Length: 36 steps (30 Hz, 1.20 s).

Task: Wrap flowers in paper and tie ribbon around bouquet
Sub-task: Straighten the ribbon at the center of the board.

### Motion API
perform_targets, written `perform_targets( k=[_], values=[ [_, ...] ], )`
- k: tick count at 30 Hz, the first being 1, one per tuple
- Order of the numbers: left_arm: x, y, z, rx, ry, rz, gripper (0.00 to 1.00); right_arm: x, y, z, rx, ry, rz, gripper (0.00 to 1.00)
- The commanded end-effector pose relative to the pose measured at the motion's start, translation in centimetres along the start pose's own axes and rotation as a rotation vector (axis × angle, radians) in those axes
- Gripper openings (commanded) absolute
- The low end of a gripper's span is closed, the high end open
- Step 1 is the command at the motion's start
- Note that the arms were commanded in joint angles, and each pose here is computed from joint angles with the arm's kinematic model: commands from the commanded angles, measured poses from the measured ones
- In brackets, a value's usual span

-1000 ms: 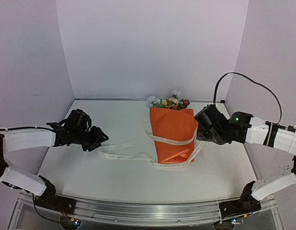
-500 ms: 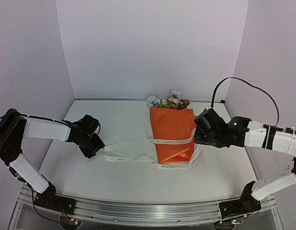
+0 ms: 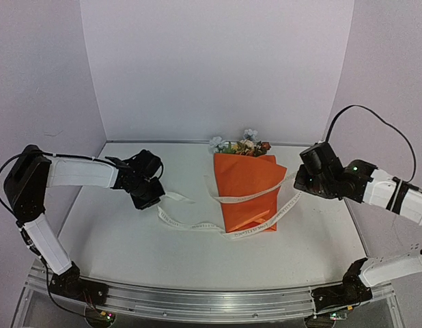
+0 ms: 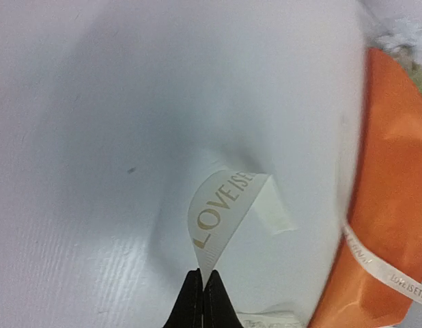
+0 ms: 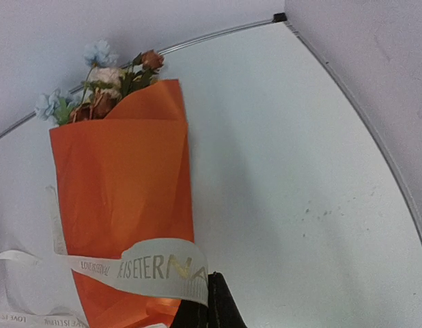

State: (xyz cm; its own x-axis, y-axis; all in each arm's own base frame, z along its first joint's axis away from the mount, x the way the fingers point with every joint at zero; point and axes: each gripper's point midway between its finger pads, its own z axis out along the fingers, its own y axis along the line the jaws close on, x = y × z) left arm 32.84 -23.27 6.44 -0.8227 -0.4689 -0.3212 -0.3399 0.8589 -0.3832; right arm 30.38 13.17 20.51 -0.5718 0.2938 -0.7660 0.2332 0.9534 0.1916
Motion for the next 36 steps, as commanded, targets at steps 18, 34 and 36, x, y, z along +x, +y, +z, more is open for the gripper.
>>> perform_targets(
  k=[18,34,36],
  values=[
    [-10.1,2.3,-15.3,0.032,-0.484,-0.029,0.00,1.0,-7.6,-4.9,0.012,-0.020,0.219,0.02],
    [-6.9,17.3,-11.6,-0.265,-0.451,-0.209,0.00,12.4,-8.3,2.9,0.128,0.309,0.271,0.90],
    [-7.1,17.8,-11.5,-0.264,-0.453,-0.222,0.00,12.9,-9.1,3.0,0.154,0.317,0.304,0.93]
  ],
)
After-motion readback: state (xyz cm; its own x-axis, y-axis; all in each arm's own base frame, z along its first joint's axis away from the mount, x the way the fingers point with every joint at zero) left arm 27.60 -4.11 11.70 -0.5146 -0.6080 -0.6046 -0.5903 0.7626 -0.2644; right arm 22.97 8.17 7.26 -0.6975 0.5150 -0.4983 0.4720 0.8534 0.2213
